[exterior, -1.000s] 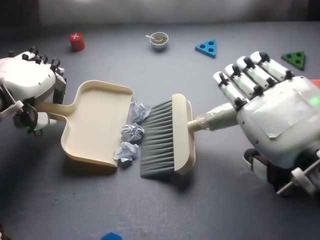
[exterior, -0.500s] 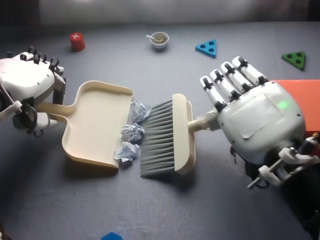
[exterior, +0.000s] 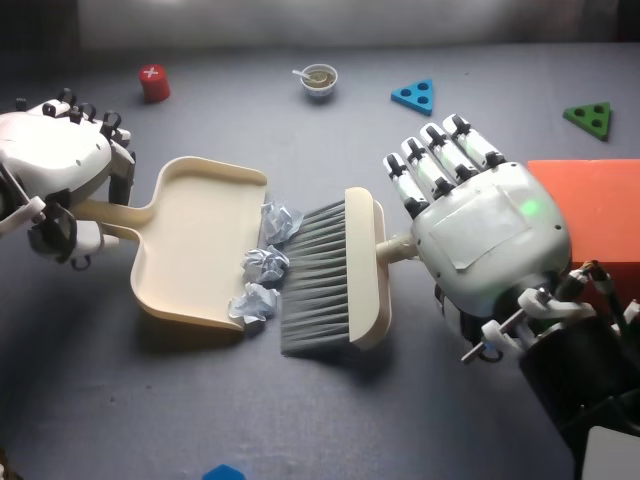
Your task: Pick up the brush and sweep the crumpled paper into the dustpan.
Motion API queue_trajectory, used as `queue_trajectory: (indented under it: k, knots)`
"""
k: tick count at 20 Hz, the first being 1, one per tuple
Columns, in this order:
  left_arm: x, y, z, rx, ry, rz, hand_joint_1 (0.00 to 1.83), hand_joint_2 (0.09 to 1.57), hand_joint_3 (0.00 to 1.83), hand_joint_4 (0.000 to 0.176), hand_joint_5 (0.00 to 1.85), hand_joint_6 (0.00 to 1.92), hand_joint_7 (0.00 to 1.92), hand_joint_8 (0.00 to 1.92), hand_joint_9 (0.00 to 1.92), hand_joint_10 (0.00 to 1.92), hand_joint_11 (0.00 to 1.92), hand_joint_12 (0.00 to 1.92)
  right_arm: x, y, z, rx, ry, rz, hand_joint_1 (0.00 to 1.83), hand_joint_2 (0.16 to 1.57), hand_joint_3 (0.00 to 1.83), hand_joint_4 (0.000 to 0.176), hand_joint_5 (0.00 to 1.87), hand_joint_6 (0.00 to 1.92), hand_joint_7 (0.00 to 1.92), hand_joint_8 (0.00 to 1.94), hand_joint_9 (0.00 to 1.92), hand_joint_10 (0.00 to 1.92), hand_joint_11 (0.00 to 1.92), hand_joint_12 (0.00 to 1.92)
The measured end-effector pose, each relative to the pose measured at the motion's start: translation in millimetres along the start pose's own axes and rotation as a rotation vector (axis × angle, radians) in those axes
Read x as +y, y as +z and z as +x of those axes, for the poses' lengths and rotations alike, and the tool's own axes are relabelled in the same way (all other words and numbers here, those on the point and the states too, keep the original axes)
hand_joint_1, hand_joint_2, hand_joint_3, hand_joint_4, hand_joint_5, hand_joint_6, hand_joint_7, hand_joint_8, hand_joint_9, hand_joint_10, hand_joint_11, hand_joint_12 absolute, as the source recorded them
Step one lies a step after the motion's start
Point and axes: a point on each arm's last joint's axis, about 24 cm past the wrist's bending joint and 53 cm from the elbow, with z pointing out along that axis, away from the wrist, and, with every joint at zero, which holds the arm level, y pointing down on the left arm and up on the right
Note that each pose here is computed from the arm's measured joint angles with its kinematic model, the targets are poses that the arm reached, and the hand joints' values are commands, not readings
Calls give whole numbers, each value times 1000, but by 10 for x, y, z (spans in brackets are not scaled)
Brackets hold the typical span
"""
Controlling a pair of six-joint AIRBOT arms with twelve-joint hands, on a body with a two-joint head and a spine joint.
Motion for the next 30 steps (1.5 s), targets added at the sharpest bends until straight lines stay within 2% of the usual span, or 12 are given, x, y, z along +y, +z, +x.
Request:
queue_trajectory:
  k: [7, 11, 12, 13, 14, 15, 16, 17, 18, 27, 28, 30]
  knots:
    - [3, 0, -46, -10, -5, -2, 1008, 1237, 0, 0, 759, 1319, 318, 4, 283, 8, 0, 617, 40, 33, 61, 1, 13, -2, 1028, 934, 5, 0, 330, 16, 280, 12, 241, 8, 277, 25]
    - [7, 0, -45, -9, -7, -3, 1000, 1236, 1, 0, 758, 1320, 332, 3, 295, 4, 0, 640, 70, 26, 117, 15, 16, -10, 989, 943, 0, 0, 620, 11, 687, 20, 676, 32, 537, 156]
    - [7, 0, -45, -9, -8, -3, 995, 1239, 1, 0, 754, 1327, 339, 4, 298, 4, 0, 661, 72, 26, 118, 15, 16, -11, 997, 937, 0, 0, 729, 19, 833, 20, 815, 21, 560, 280]
    - [9, 0, -46, -10, -9, -4, 998, 1241, 1, 0, 751, 1330, 325, 3, 284, 3, 0, 630, 70, 30, 112, 12, 13, -12, 987, 938, 1, 0, 926, 4, 1028, 26, 984, 97, 536, 788]
    - [10, 0, -46, -9, -9, -4, 1022, 1232, 0, 0, 769, 1304, 305, 7, 284, 3, 0, 607, 64, 35, 117, 11, 13, -9, 988, 901, 0, 0, 1174, 12, 1189, 335, 883, 973, 511, 1377]
    - [10, 0, -46, -9, -10, -4, 1019, 1231, 0, 0, 769, 1304, 298, 4, 284, 2, 0, 623, 64, 37, 110, 7, 12, -10, 967, 904, 0, 0, 1322, 67, 1063, 1177, 841, 1595, 588, 1755]
    - [12, 0, -45, -9, -11, -5, 1002, 1229, 0, 3, 772, 1300, 309, 6, 293, 4, 0, 655, 68, 30, 103, 0, 7, -14, 913, 934, 0, 0, 1104, 1054, 1002, 1788, 912, 1856, 733, 1888]
    - [14, 0, -45, -9, -12, -6, 1010, 1233, 1, 0, 765, 1310, 298, 2, 272, 4, 0, 611, 71, 24, 99, -5, 1, -18, 882, 964, 4, 0, 1048, 1748, 1138, 1910, 1148, 1908, 1019, 1914]
    - [17, 1, -43, -9, -16, -8, 1000, 1240, 2, 0, 752, 1328, 273, 2, 248, 3, 0, 568, 63, 24, 126, 7, 5, -15, 923, 994, 6, 0, 1044, 1886, 1171, 1935, 1256, 1918, 1261, 1920]
    - [1, 12, -20, -9, -24, -8, 1030, 1224, 0, 0, 783, 1282, 286, 4, 252, 3, 0, 609, 2, -17, 163, 40, -88, -47, 824, 1205, 6, 0, 901, 1921, 1195, 1941, 1339, 1921, 1454, 1921]
    - [4, 14, -24, -9, -24, -9, 1026, 1224, 0, 0, 779, 1287, 285, 2, 248, 2, 0, 583, 11, -35, 152, 45, -123, -55, 894, 1220, 3, 0, 799, 1541, 1157, 1941, 1317, 1921, 1431, 1921]
    - [16, 16, -30, -11, -27, -12, 995, 1228, 1, 15, 772, 1300, 276, 3, 245, 1, 0, 563, 21, -35, 119, 64, -138, -58, 1041, 1222, 0, 0, 799, 1286, 1178, 1941, 1337, 1921, 1440, 1921]
